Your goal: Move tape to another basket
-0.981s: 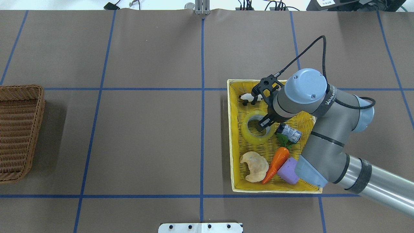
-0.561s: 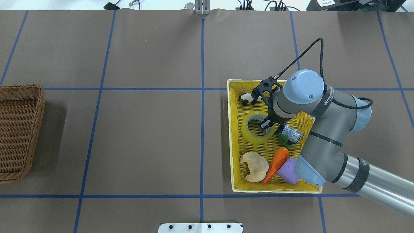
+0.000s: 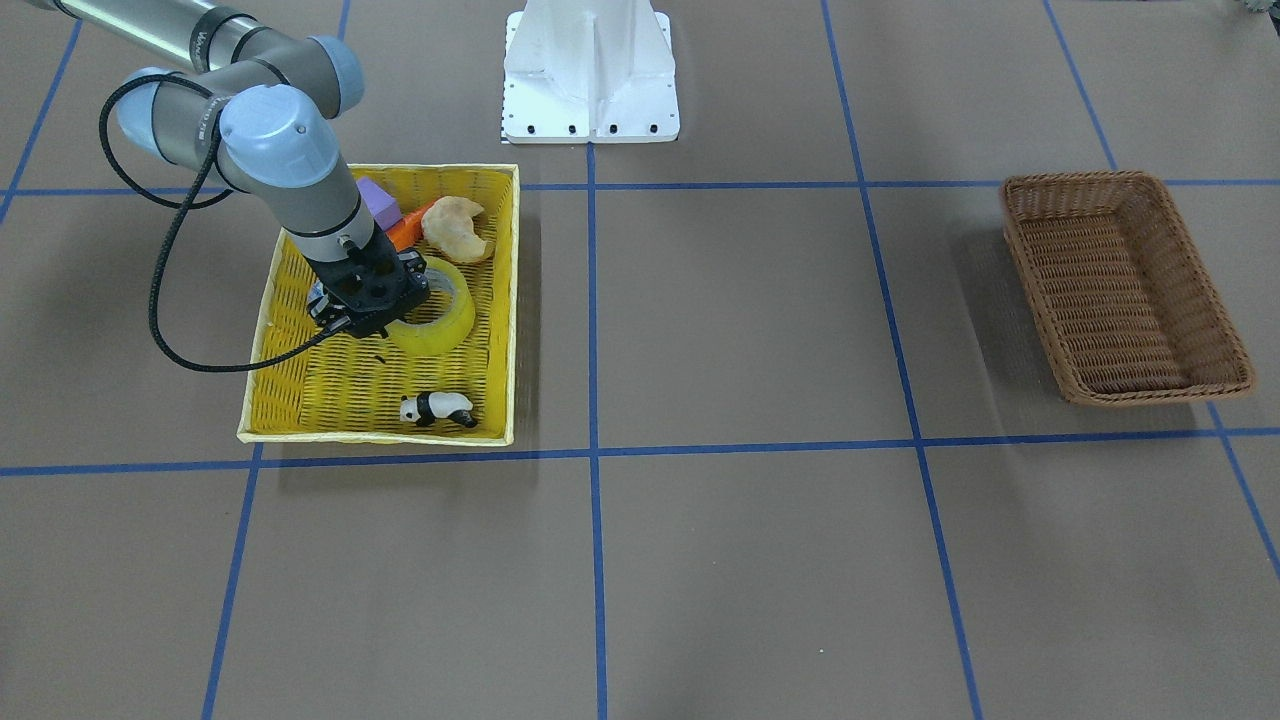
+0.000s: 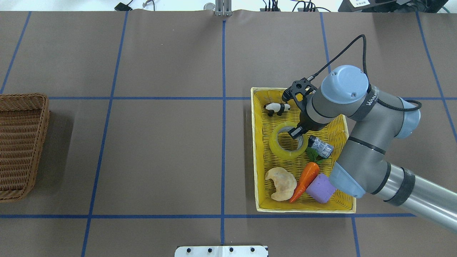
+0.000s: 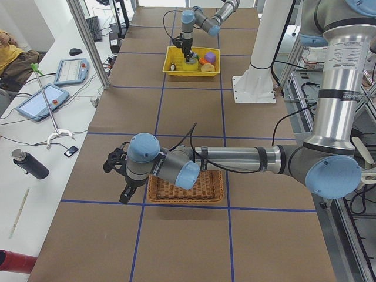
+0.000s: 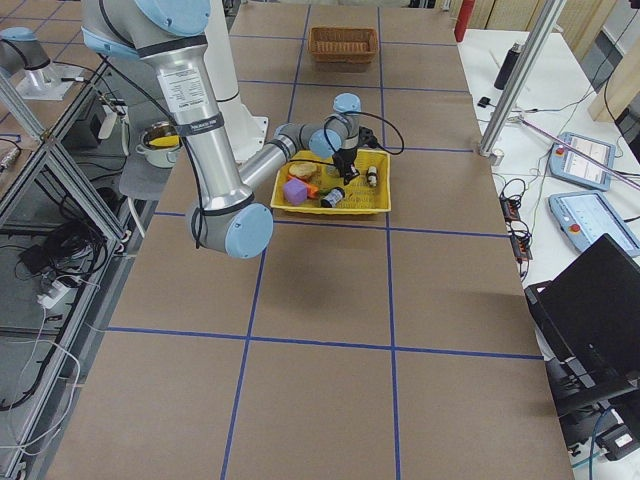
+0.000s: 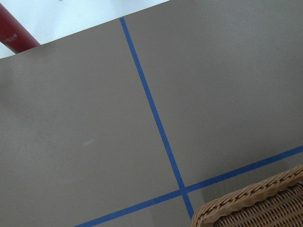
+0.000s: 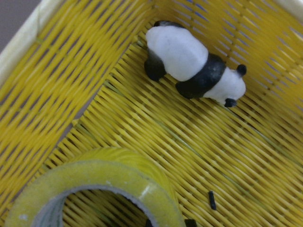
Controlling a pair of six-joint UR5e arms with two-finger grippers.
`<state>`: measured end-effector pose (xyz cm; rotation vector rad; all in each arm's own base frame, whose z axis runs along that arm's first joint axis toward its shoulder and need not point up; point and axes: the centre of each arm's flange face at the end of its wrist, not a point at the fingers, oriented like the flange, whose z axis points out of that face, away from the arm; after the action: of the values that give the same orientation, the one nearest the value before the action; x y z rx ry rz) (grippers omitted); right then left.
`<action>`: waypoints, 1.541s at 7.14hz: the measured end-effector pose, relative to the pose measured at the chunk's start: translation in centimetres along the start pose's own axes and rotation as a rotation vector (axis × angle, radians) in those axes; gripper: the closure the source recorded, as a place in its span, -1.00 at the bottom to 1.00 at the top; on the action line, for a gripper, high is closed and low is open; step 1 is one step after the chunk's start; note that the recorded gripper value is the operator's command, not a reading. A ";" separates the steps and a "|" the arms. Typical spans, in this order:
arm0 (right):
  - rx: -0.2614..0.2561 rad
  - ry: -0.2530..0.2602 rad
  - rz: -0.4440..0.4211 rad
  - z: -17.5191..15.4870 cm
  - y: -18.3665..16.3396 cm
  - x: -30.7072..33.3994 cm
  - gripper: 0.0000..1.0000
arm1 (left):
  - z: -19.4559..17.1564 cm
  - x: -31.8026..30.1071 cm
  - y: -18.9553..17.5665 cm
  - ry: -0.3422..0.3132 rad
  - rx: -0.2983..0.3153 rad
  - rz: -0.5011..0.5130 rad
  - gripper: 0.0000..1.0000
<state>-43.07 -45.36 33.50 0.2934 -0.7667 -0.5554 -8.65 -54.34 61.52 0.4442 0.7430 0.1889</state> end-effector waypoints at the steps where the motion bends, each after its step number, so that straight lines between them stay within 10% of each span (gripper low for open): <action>1: 0.031 -0.027 0.013 -2.6 -0.5 0.9 1.00 | 0.0 0.0 0.0 0.001 0.000 0.000 -0.98; 6: 0.195 -0.143 0.112 -13.5 -4.5 1.0 1.00 | -0.9 1.2 -0.4 0.029 0.040 0.027 -0.98; 11: 0.379 -0.135 0.252 -14.2 -7.9 -15.1 1.00 | -0.3 6.0 -2.7 0.115 0.132 -0.043 -0.98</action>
<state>-44.60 -42.40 11.59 0.5044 -1.0240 -0.1898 -4.46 -54.78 56.43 0.5459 0.8810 0.1256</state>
